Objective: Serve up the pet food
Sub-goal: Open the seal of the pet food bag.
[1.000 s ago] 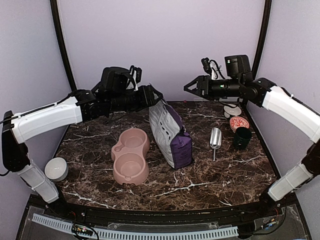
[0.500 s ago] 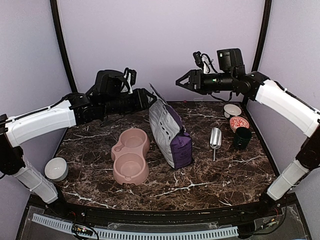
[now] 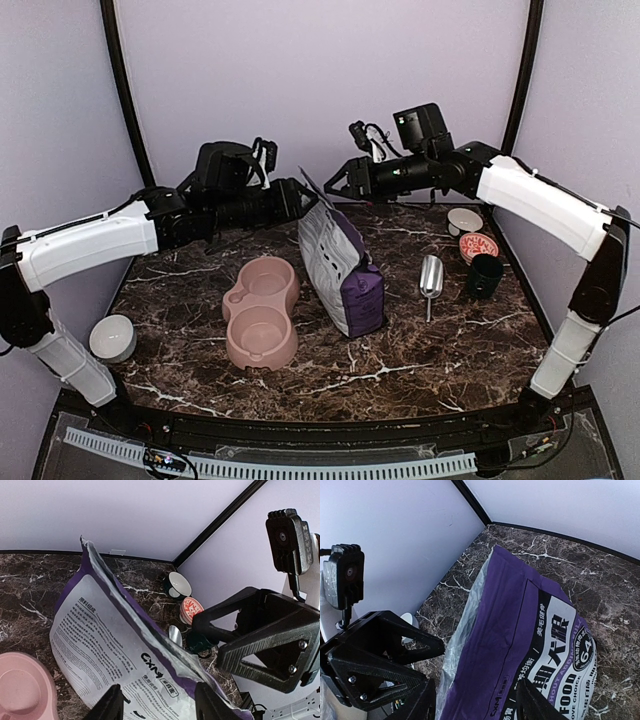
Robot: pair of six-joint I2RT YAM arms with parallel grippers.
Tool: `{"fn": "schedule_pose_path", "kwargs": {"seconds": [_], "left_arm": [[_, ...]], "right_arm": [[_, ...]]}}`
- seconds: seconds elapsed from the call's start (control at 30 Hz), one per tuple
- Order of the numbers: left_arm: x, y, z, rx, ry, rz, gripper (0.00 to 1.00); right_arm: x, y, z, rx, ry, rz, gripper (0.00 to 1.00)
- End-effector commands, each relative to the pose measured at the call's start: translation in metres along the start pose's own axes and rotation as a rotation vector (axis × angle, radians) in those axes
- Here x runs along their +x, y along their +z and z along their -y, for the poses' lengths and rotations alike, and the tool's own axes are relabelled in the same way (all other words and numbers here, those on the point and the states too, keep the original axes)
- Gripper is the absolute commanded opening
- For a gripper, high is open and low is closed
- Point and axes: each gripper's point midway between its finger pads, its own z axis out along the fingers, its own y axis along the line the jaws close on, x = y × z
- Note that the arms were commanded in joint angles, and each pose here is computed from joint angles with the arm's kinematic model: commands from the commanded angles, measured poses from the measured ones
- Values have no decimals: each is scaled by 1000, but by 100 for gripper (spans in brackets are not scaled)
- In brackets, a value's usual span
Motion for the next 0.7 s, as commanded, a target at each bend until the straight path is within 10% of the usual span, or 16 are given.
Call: {"fn": "schedule_pose_path", "kwargs": {"seconds": [0.0,0.67], "left_arm": [[-10,4,14,40,11,22,50],[-12,11,18,44,19,19,46]], "right_arm": [[-5,4,-9,-14,-32,3,54],[22,13,13,65,-7,-53,11]]}}
